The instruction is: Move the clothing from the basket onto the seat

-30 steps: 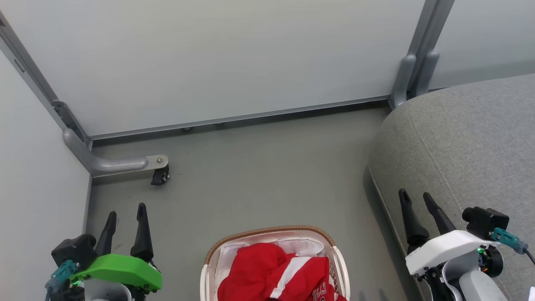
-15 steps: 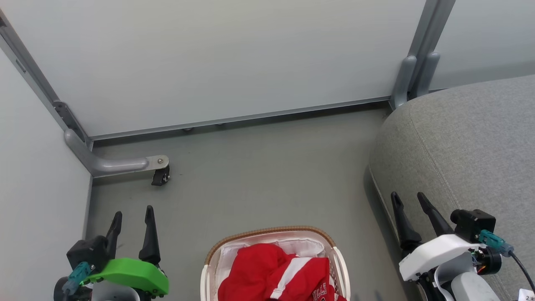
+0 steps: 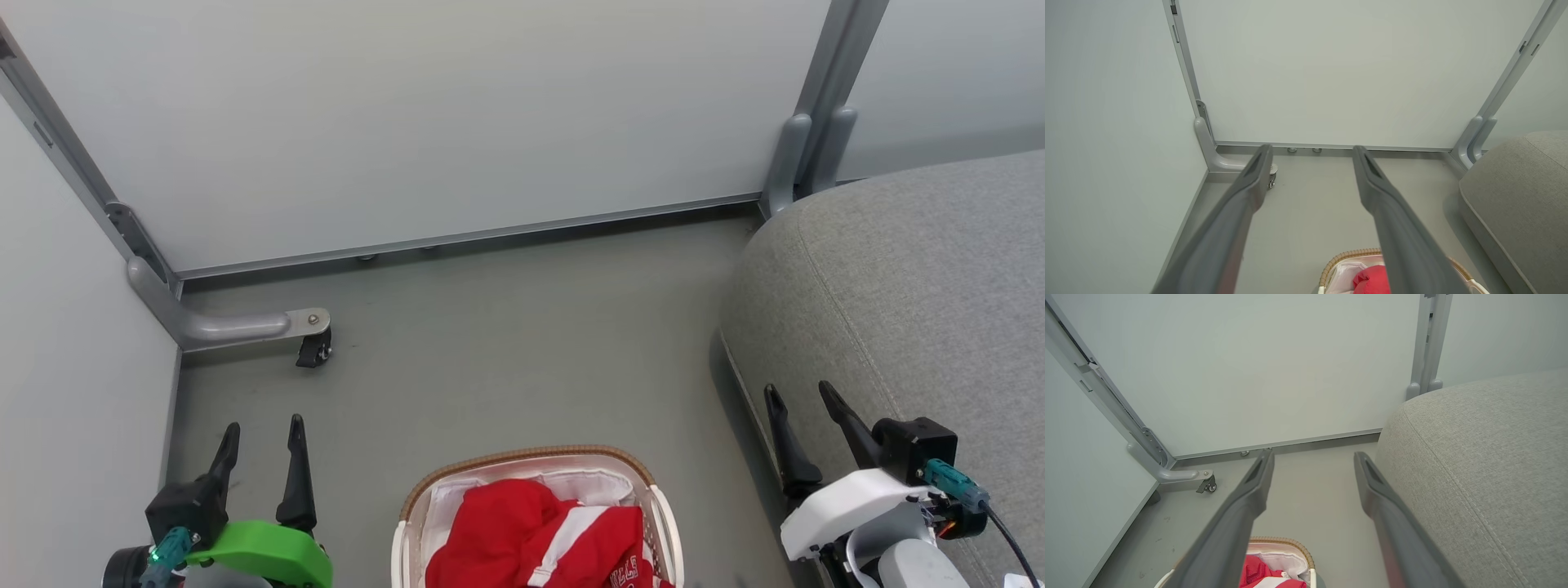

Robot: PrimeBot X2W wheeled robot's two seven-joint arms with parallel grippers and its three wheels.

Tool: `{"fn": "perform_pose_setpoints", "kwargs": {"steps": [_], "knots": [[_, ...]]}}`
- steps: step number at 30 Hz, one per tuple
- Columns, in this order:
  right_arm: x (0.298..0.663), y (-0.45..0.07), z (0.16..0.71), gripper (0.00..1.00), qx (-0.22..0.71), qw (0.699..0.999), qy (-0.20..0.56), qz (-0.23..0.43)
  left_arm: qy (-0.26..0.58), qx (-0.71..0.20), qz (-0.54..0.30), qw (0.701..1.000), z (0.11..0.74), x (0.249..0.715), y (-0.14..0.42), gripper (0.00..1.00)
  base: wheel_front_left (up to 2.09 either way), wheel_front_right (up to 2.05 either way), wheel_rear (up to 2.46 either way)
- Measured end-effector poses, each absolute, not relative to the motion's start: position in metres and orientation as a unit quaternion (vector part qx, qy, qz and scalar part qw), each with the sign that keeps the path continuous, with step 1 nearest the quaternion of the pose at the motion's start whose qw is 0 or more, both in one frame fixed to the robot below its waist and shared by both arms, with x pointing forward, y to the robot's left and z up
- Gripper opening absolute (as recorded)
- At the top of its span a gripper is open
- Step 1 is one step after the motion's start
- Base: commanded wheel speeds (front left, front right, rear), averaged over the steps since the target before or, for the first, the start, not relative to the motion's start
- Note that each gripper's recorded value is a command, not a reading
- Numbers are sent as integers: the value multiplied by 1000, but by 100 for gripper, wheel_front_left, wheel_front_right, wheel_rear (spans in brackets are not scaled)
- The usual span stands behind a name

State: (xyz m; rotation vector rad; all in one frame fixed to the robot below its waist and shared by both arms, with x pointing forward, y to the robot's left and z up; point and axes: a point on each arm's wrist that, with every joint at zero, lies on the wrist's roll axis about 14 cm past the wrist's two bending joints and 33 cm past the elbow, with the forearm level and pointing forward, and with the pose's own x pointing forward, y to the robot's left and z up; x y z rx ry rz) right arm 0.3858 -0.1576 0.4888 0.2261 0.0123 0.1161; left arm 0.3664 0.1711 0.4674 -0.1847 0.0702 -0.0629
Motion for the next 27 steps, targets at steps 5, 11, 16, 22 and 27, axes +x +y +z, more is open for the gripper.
{"fn": "perform_pose_setpoints", "kwargs": {"steps": [5, 11, 16, 22, 27], "knots": [[384, -160, 488, 100, 99, 994, 4, 54, 35, -86, -27, 995, 465, 365, 174, 100, 0, 0, 0], [383, -158, 485, 100, 81, 995, 5, 58, 30, -81, -39, 996, 466, 365, 167, 100, 0, 0, 0], [382, -156, 481, 100, 66, 996, 9, 64, 37, -68, -48, 996, 461, 366, 163, 100, 0, 0, 0], [403, -149, 492, 100, 46, 996, -11, 77, 47, -49, -81, 994, 453, 383, 144, 100, 0, 0, 0], [426, -145, 490, 100, 32, 996, -15, 85, 71, -59, -128, 987, 434, 405, 112, 100, 0, 0, 0]]}}
